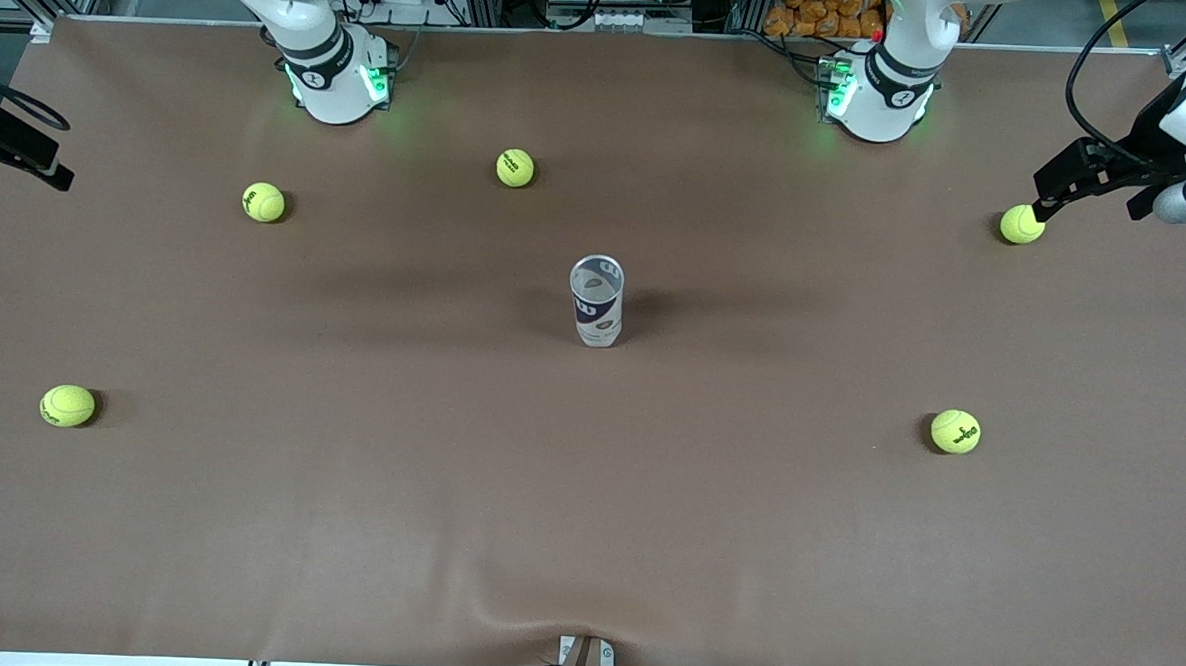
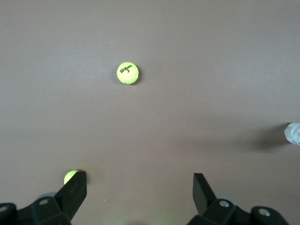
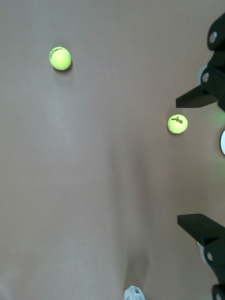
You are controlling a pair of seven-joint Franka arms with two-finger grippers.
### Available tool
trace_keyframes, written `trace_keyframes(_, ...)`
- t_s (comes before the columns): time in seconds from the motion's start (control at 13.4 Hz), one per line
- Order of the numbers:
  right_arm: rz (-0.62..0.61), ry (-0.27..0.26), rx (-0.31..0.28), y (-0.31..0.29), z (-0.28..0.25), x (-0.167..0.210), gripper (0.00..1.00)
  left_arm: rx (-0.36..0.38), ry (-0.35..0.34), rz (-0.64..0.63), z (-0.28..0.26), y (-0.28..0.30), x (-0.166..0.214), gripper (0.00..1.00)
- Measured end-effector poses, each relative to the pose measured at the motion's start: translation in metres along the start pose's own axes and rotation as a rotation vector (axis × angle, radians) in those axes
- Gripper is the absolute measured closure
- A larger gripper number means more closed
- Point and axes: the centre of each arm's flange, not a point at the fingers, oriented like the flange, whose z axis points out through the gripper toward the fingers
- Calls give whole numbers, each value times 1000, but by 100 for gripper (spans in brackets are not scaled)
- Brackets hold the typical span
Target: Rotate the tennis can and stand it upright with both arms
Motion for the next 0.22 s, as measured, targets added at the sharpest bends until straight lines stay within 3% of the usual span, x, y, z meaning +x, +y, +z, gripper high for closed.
trace_keyframes(0.22,3,-4,0,1,0,0,0,1,-5,0,1,0,0,0)
